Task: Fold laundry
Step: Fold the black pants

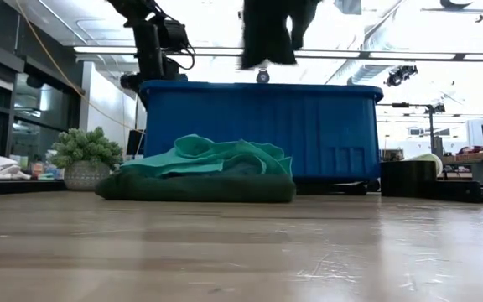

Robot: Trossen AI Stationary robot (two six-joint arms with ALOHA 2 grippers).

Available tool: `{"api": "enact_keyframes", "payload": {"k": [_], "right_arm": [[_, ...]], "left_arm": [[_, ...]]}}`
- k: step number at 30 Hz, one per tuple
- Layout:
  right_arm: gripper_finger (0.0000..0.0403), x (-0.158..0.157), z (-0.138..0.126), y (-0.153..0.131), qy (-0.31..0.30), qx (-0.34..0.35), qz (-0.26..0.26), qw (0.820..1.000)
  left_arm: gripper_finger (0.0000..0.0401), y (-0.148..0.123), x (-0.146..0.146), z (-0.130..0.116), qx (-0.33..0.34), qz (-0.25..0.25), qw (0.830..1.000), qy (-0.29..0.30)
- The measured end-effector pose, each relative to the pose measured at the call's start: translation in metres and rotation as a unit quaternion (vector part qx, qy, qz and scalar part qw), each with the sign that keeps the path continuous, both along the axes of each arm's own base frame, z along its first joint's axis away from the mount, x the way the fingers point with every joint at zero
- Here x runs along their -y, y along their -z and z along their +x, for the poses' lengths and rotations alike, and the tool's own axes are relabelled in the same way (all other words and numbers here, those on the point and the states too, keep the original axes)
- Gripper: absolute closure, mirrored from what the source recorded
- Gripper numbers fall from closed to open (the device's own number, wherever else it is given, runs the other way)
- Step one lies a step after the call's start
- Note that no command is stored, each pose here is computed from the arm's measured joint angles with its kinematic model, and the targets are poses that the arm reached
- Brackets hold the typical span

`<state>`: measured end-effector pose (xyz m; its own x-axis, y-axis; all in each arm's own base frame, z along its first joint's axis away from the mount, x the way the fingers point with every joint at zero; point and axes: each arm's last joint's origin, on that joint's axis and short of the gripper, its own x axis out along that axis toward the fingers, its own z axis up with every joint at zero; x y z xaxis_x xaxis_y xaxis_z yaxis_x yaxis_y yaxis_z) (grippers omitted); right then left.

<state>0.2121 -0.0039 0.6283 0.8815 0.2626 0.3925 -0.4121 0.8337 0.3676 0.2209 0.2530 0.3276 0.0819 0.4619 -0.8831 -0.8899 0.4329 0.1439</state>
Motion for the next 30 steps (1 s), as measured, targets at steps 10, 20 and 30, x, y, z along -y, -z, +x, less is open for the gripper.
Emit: {"api": "enact_keyframes", "payload": {"k": [10, 20, 30], "right_arm": [[0.0398, -0.046, 0.006, 0.066, 0.148, -0.325, 0.059, 0.932], [0.0398, -0.057, 0.054, 0.111, 0.159, -0.429, 0.068, 0.887], [0.0396, -0.071, 0.12, 0.18, 0.128, -0.553, 0.071, 0.82]], "left_arm": [[0.0121, -0.07, 0.067, -0.016, 0.176, 0.028, 0.984, 0.025], [0.0121, -0.14, 0.126, -0.079, 0.29, 0.185, 0.937, 0.059], [0.0121, -0.162, 0.146, -0.102, 0.318, 0.266, 0.906, 0.089]]}}
